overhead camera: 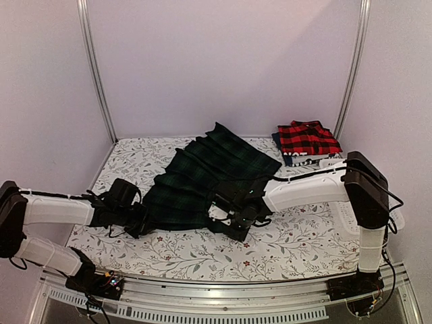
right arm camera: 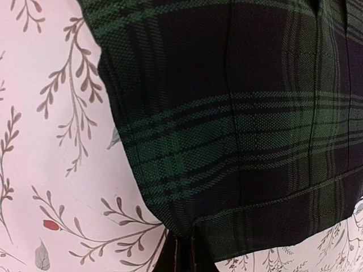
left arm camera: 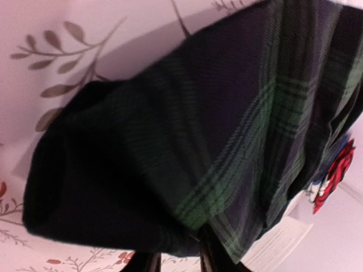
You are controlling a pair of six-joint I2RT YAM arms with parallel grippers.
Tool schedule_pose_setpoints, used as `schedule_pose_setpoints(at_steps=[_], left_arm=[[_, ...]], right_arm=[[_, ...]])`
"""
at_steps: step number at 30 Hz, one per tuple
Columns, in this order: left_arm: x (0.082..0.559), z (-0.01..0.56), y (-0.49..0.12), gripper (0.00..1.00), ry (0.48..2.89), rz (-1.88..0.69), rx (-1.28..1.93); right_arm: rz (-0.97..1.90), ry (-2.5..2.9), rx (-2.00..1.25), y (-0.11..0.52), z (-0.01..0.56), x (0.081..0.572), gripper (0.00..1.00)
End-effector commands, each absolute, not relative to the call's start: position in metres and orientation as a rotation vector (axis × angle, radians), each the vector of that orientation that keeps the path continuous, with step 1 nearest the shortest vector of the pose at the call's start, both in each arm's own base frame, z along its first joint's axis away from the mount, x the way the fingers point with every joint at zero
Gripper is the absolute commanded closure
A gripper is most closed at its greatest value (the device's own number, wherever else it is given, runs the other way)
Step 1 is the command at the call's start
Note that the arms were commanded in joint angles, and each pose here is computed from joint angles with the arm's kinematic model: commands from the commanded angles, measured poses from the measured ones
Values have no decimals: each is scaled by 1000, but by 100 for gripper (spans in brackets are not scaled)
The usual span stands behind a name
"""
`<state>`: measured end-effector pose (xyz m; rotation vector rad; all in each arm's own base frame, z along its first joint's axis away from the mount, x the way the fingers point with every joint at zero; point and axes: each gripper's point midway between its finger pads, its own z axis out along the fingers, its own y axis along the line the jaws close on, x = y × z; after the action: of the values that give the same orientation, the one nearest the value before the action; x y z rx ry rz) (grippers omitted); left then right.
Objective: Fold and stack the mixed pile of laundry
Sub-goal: Pick up the flattened skirt from the center of the board, then fold the flattened skirt at the center of the board.
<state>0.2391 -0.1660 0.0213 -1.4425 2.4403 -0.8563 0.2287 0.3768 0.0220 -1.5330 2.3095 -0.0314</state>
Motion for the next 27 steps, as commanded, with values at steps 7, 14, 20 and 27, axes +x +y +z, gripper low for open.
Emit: schedule_pose_setpoints(at_steps=[7, 14, 20, 27], left_arm=[[261, 111, -103, 100, 2174, -737, -1409], [226, 173, -60, 100, 2072, -636, -1391], [254, 211, -75, 100, 2108, -652, -1180], [346, 255, -132, 100, 2207, -650, -846]], right_arm=[[531, 2203, -1630, 464, 95, 186, 100], [1000, 2061, -1723, 534, 163, 132, 100], [1215, 2052, -1663, 535, 179, 114, 100], [1398, 2178, -1405, 493, 177, 138, 100]])
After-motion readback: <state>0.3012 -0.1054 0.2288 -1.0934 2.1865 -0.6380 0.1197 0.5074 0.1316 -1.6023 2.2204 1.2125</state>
